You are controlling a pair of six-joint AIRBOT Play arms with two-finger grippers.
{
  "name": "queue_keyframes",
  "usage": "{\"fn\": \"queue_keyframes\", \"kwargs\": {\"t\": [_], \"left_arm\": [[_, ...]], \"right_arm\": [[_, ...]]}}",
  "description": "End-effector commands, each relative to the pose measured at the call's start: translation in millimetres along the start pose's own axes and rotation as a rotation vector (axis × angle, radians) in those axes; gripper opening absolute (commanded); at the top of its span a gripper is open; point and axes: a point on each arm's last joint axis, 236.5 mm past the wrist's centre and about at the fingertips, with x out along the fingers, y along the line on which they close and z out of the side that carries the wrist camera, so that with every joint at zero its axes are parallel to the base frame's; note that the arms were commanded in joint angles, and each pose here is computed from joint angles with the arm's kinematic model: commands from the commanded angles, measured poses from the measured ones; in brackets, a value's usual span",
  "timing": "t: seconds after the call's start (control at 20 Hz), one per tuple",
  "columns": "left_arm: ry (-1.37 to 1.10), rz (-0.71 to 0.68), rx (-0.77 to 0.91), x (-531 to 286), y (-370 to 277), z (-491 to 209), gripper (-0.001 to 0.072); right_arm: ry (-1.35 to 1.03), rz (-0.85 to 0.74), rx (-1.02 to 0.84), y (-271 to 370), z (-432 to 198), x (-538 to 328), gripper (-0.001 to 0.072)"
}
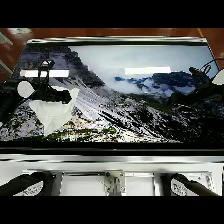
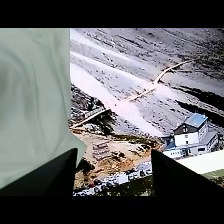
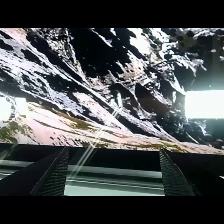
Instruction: Fold the shirts.
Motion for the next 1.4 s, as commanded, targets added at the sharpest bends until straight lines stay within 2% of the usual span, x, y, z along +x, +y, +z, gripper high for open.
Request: {"fn": "queue_keyframes", "kwargs": {"t": [0.0, 1.0, 1.15, 1.35], "left_arm": [[0.0, 0.0, 0.0, 0.0, 0.0, 0.3, 0.0527], [-0.039, -0.02, -0.022, -0.2, -4.8, 9.4, 0.0528], [-0.033, -0.127, -0.137, 1.2, -29.1, 10.6, 0.0528], [-0.019, -0.137, -0.148, 8.2, -30.8, 8.9, 0.0528]], "right_arm": [[0.001, 0.001, 0.0, 0.3, -0.1, 0.3, 0.0695], [-0.058, 0.04, 0.028, 9.5, 14.0, -0.3, 0.0695], [-0.037, 0.055, 0.027, 13.3, 9.1, -0.2, 0.0695], [-0.045, 0.052, 0.027, 12.6, 10.9, -0.2, 0.0695]]}}
